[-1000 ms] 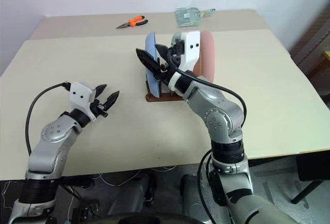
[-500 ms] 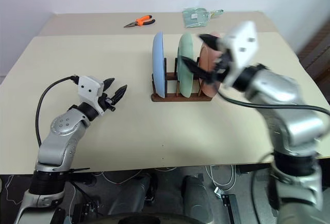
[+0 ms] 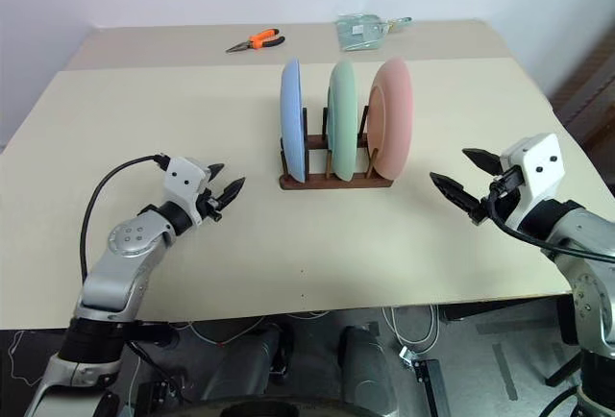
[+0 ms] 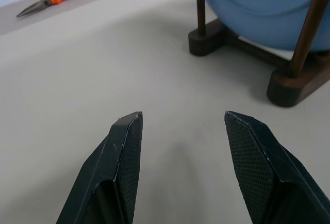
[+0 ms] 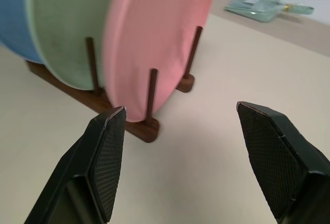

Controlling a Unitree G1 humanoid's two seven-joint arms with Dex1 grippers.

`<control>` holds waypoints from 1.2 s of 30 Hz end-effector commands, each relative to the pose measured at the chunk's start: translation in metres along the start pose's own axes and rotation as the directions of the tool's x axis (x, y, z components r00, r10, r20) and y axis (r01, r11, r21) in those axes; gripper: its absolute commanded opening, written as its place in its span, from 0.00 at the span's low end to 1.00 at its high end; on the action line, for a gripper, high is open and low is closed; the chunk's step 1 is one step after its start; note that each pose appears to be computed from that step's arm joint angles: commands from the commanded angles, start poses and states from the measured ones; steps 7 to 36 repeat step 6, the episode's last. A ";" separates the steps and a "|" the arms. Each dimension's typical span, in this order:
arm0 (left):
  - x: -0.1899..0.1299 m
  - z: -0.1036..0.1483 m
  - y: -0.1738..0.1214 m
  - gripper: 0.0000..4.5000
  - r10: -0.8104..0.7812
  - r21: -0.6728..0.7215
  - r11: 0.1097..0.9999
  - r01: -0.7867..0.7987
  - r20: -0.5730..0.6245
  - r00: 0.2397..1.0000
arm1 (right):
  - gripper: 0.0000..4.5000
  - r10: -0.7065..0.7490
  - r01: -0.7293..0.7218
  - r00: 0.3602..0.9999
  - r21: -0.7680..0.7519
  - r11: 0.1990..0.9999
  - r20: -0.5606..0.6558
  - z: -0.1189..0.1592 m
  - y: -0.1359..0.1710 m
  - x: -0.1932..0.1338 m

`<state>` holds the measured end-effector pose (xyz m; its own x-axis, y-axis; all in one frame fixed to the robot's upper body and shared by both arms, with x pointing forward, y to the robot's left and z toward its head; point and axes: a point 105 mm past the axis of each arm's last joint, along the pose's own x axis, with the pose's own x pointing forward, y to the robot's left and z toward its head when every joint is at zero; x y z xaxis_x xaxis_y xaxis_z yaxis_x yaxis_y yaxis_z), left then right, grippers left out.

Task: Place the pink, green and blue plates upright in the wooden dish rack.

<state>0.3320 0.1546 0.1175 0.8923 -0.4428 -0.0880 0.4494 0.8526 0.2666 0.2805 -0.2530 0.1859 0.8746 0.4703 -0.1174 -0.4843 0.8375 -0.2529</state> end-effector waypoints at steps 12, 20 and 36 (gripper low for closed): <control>-0.006 0.012 0.006 0.57 0.022 0.043 0.999 -0.024 0.038 0.999 | 0.77 0.006 -0.004 1.000 -0.066 0.998 0.031 0.002 0.004 0.010; -0.006 0.012 0.006 0.57 0.022 0.043 0.999 -0.024 0.038 0.999 | 0.77 0.006 -0.004 1.000 -0.066 0.998 0.031 0.002 0.004 0.010; -0.006 0.012 0.006 0.57 0.022 0.043 0.999 -0.024 0.038 0.999 | 0.77 0.006 -0.004 1.000 -0.066 0.998 0.031 0.002 0.004 0.010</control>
